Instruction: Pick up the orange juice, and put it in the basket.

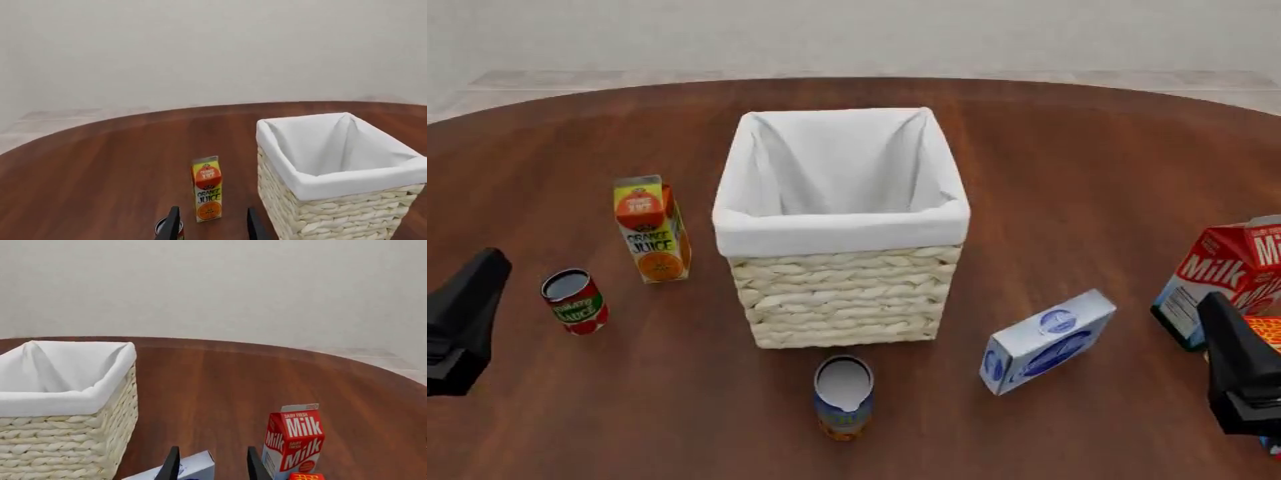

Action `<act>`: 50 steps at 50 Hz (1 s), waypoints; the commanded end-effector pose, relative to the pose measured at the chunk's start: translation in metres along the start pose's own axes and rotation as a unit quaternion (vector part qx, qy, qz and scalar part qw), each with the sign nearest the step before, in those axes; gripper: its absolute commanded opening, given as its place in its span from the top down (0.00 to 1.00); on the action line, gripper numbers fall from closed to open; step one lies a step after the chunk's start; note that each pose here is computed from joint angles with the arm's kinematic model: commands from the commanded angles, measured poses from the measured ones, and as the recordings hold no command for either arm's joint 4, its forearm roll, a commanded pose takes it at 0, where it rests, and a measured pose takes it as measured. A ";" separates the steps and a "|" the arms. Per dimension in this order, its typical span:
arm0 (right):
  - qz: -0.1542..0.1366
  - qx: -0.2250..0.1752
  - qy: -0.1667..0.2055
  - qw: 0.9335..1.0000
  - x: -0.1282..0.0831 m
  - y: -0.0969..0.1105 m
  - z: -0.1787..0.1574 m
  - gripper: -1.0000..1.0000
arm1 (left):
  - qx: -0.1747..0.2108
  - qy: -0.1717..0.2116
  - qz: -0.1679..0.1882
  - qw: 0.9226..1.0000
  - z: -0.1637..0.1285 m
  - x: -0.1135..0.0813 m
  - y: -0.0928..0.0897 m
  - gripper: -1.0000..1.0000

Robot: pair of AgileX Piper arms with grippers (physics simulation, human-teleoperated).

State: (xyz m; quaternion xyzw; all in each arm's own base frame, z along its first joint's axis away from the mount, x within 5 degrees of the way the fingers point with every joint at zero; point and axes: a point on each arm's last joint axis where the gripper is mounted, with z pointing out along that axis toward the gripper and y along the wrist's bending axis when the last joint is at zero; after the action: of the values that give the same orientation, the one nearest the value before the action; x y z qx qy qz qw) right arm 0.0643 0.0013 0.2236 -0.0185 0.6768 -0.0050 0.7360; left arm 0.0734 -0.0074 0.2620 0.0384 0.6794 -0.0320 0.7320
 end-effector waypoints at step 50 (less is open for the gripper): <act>-0.006 0.001 -0.007 1.000 -0.002 0.000 -0.005 0.00 | 0.018 0.129 0.015 0.991 0.116 -0.055 -0.005 0.00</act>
State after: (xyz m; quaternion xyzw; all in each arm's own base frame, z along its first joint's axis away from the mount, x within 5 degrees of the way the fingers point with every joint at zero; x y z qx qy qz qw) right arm 0.0600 0.0012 0.2246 -0.0220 0.6724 -0.0088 0.7398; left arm 0.1687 -0.0227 0.3213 0.0676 0.7538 -0.0290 0.6529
